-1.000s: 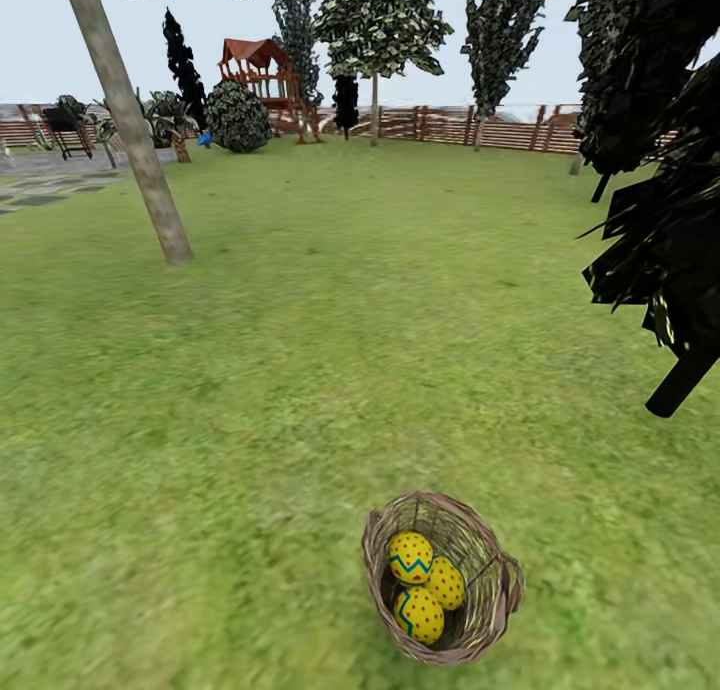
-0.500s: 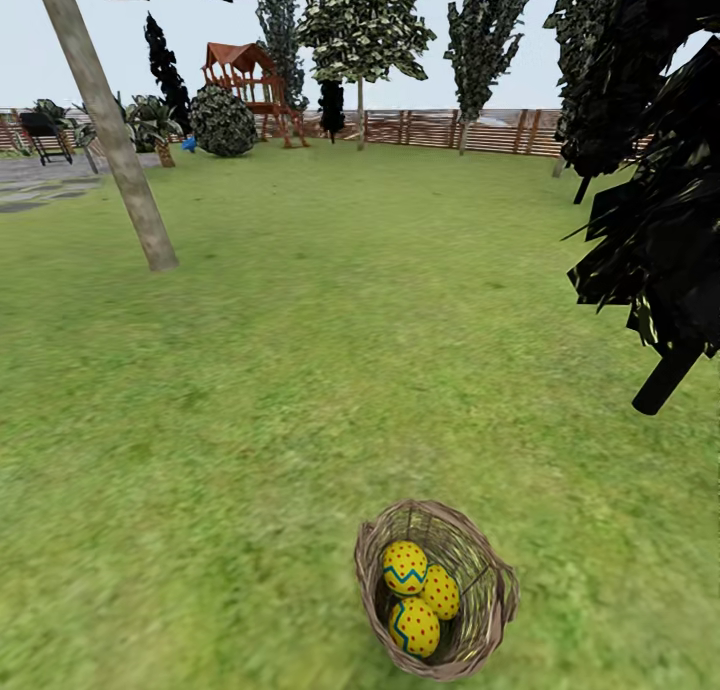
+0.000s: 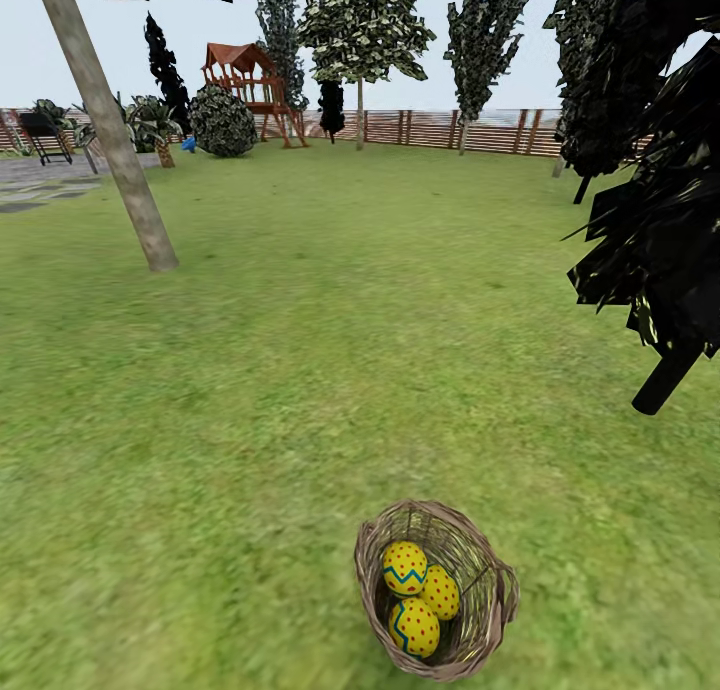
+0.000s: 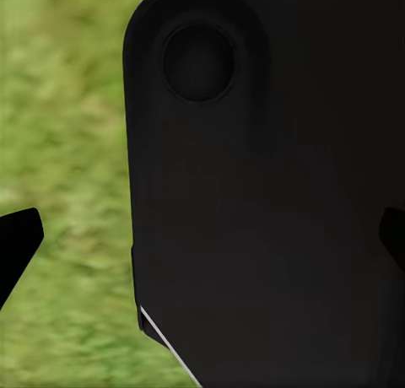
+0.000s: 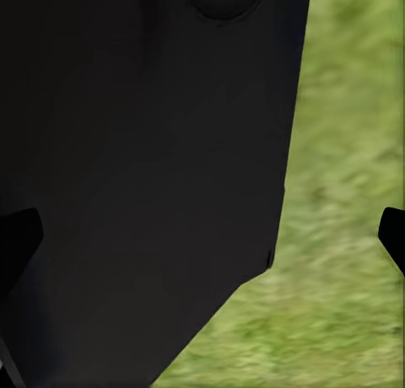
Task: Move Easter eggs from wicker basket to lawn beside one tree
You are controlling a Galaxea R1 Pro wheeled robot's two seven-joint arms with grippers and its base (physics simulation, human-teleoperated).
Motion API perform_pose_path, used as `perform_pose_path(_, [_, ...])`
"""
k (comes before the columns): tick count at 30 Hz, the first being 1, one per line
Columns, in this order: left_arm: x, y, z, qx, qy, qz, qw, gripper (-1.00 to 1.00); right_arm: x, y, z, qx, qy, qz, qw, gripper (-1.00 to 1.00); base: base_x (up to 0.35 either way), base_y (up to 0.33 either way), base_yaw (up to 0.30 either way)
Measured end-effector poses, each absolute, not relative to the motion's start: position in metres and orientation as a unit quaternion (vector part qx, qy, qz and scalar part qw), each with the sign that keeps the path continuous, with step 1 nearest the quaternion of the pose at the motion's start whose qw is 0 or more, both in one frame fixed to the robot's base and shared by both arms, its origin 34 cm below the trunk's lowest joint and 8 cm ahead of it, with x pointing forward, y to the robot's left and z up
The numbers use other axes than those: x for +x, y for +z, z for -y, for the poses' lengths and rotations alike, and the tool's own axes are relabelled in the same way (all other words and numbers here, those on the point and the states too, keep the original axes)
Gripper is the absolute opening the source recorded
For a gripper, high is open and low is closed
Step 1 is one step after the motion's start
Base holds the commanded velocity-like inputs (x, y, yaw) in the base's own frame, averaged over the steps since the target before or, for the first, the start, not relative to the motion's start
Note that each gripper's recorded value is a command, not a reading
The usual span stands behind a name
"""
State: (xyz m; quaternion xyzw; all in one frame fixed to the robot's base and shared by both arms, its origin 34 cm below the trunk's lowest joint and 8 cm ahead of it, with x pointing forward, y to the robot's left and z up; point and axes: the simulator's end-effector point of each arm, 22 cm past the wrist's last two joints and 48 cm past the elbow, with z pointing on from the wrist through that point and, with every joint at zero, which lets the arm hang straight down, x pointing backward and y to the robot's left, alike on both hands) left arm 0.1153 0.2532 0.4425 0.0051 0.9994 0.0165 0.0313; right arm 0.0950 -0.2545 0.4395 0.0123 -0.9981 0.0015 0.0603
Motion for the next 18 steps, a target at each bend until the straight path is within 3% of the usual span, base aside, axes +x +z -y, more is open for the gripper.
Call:
perform_pose_path(13, [0.114,0.442,-0.254,0.001,0.017,-0.999,0.029,1.00,0.101,0.439,0.243,0.052,-0.026,0.997,0.052,1.00,0.000,0.000,0.000])
perform_pose_path(18, [0.114,0.442,-0.254,-0.001,0.018,-0.999,0.028,1.00,0.146,0.438,0.226,0.048,-0.081,0.996,0.004,1.00,0.000,0.000,0.000])
